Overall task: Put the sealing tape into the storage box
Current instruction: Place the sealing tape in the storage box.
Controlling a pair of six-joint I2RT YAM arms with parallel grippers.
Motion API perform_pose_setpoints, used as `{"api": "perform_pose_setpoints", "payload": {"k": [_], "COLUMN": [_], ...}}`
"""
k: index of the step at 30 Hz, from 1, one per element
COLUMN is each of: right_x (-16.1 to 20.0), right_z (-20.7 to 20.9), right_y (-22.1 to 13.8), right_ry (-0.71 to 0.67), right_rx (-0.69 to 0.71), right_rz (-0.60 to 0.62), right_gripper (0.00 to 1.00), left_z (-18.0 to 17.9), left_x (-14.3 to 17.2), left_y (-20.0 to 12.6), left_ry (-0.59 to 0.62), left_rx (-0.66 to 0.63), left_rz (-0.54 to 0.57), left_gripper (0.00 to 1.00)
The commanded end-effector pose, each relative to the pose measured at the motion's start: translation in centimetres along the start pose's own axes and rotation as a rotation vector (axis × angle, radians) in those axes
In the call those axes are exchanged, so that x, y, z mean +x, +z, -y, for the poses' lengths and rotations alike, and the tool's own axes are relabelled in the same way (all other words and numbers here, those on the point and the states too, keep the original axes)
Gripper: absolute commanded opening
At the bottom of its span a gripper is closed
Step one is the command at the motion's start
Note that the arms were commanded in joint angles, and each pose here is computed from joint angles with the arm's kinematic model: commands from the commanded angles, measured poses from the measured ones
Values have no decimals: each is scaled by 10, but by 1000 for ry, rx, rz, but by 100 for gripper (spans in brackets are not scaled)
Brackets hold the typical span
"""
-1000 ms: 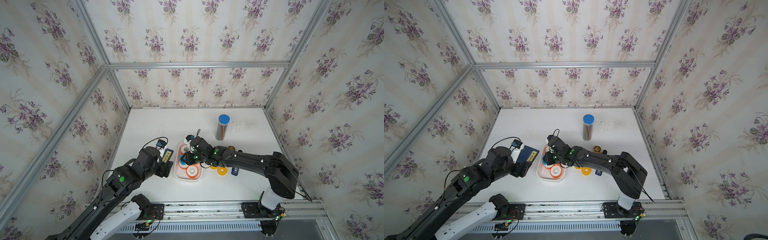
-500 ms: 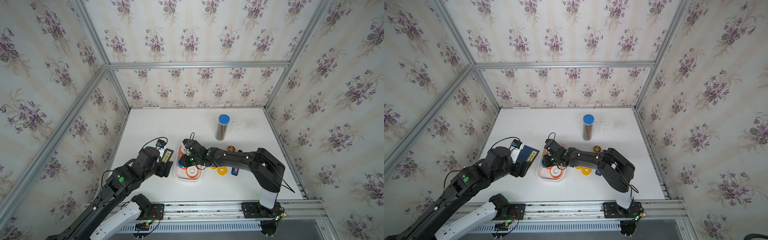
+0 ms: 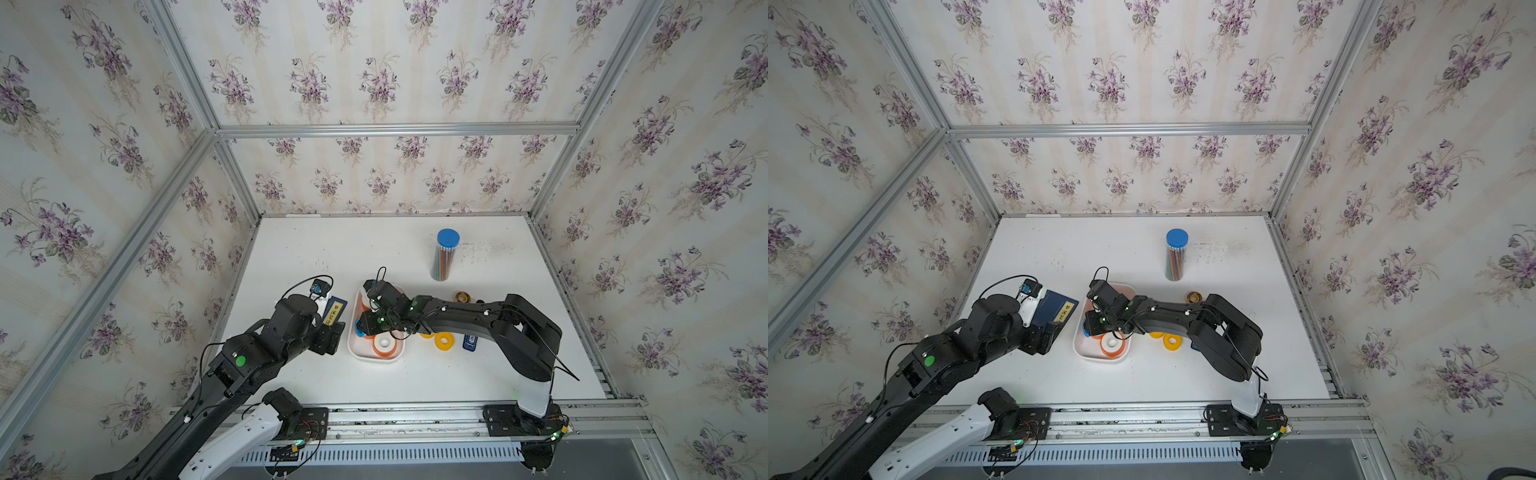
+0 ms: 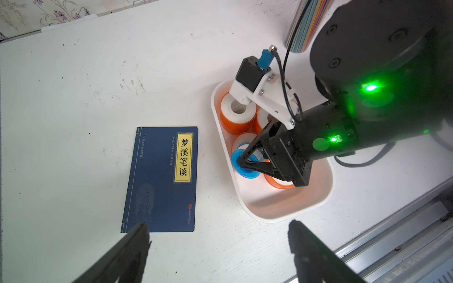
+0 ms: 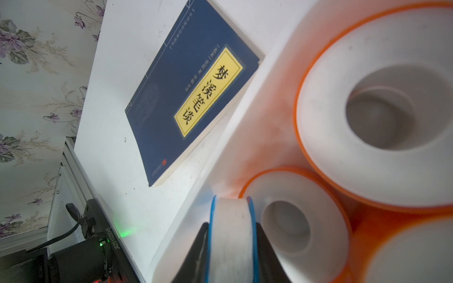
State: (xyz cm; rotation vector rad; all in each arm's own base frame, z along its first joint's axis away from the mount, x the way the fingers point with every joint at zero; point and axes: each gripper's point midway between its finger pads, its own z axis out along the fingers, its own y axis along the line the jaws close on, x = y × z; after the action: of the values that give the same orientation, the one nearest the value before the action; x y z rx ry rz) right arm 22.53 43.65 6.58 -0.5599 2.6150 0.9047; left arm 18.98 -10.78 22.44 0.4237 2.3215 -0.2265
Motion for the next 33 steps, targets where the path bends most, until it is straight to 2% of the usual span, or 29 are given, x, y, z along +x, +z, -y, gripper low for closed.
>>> {"api": "perform_pose_setpoints", "payload": {"k": [1,8,11,20,26,29,33], "right_x": [-3,-12,-15,-27,-38,-46,-57], "right_z": [5,10,11,16,9,7,15], "right_y": [0,-8,-11,-25,-43,-59,-92], "right_ry": [-15,-47,-61,-106,-139,-181,-168], "right_rx": [36,100,120,189,183,190,156], "right_rz": [13,33,40,72,111,149,222], "right_gripper": [31,51,56,60,60,60,60], "left_z": [-2,-1,-1,-2,-2,-2,-1], "left_x": [1,1,1,1,0,1,0], "left_y": [1,1,1,1,0,-1,-5], "left_ry": [4,3,4,4,4,6,7], "left_rx": [-10,-7,-7,-10,-10,-8,5], "left_rz": [-6,-6,-7,-6,0,5,27], "left_gripper": [89,90,90,91,94,100,100]}}
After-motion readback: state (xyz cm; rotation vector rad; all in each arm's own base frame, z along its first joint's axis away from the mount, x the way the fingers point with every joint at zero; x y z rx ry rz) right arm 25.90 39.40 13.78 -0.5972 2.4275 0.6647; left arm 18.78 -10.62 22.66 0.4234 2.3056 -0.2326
